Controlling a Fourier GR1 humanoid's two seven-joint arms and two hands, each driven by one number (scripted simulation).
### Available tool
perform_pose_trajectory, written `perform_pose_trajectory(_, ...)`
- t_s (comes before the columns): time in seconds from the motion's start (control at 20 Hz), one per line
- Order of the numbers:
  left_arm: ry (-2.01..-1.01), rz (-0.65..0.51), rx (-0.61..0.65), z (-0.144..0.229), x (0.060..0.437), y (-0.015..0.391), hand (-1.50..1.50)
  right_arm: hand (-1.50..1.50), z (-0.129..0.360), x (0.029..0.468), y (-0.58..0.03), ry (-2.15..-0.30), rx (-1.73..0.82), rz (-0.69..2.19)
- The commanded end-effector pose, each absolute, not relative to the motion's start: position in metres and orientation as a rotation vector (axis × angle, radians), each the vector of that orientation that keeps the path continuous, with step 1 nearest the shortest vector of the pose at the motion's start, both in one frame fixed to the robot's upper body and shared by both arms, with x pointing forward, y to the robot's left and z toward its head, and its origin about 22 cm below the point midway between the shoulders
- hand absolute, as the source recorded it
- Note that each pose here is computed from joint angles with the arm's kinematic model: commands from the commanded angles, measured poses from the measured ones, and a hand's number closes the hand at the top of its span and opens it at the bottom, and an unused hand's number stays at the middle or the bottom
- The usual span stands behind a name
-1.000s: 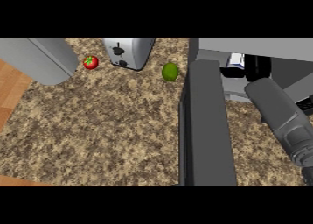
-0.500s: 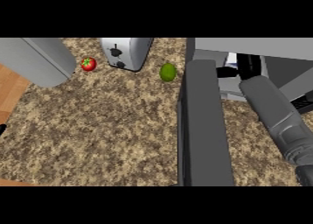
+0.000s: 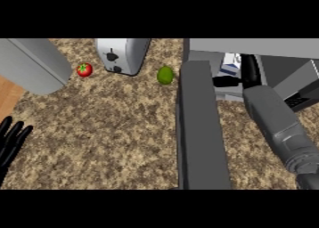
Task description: Pick up the milk, place it into the microwave and close the microwave
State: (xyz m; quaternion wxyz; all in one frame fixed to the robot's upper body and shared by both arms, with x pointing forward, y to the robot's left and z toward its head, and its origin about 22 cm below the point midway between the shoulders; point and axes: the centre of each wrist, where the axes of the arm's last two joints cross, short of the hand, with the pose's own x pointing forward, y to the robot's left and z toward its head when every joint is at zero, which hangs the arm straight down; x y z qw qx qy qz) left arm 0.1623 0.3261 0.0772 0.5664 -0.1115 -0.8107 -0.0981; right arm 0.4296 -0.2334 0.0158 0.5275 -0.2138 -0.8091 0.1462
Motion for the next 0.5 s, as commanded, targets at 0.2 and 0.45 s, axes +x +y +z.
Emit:
perform_pose_trajectory(0.2,-1.884,-0.269,-0.340,0.071,0.177,0.297,1.50,-1.50,-0.003,0.418,-0.247,-1.903,-0.254,0.191)
perform_pose_trajectory(0.45,-1.840,-0.275,-0.402,0.073,0.175,0.274,1.50,-1.50,-0.061,0.377,-0.249,-1.877,-0.067,0.145)
